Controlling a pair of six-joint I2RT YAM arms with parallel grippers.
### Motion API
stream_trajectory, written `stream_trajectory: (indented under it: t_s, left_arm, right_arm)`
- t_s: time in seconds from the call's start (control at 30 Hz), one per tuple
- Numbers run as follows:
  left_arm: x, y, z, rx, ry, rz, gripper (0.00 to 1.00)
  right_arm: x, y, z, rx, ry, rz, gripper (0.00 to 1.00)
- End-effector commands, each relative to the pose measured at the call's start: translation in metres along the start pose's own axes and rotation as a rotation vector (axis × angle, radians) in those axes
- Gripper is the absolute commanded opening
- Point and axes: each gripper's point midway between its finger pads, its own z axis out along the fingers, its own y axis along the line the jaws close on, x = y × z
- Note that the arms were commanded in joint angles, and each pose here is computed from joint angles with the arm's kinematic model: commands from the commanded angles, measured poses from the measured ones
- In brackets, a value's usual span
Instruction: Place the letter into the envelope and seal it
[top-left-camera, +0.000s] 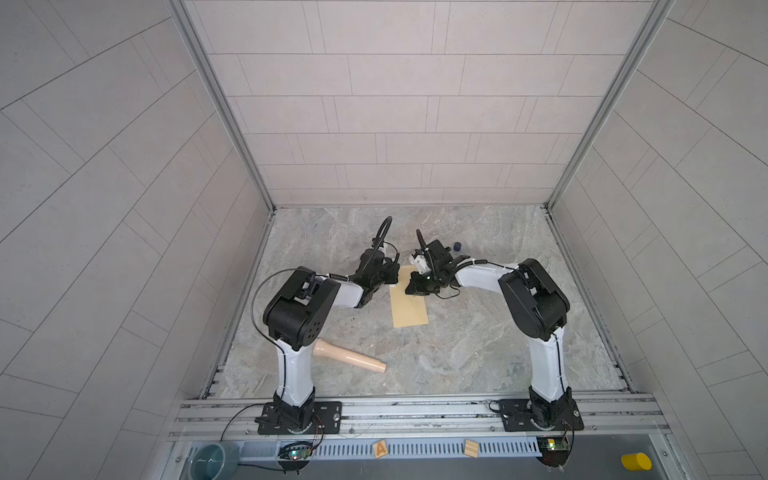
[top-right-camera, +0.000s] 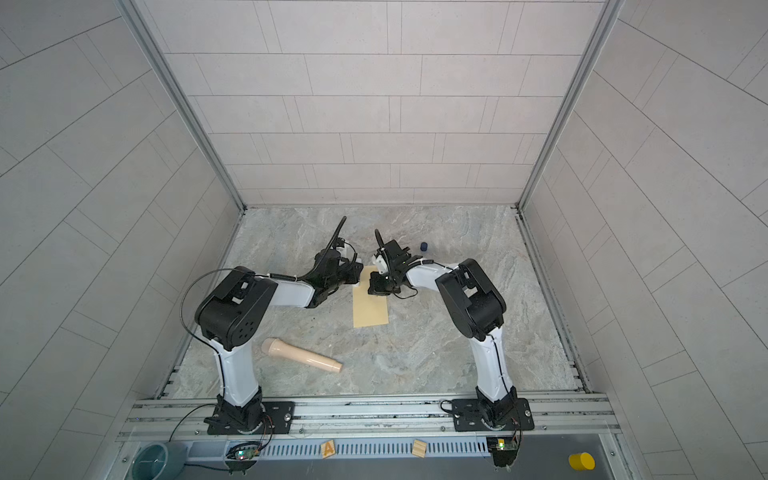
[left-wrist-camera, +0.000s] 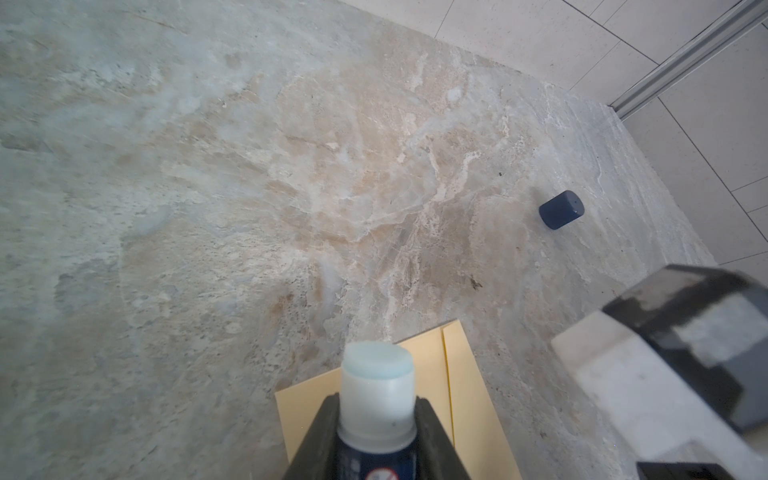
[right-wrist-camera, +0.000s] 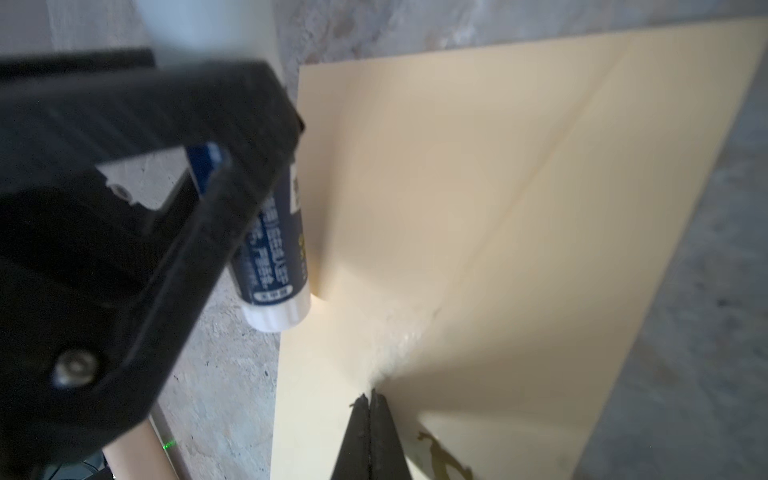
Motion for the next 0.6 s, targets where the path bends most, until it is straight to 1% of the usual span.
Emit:
stream_trajectory:
  t_s: [0.0,0.43,0.57]
  left_arm:
    - [0.02,0.014,0.006,-0.039,0.062,0.001,0.0]
    - [0.02,0.017,0.006,-0.044,0.062,0.001,0.0]
    - [0.021,0.017,0.007,-0.045,0.063,0.0,0.0]
  right_arm:
    - [0.026,-0.013,-0.004,0.054,0.059,0.004,0.0]
    - [0.078,-0.037,-0.018,0.102,0.12,0.005,0.0]
    - [0.088,-0.041,-0.021,0.102,0.123,0.015,0.0]
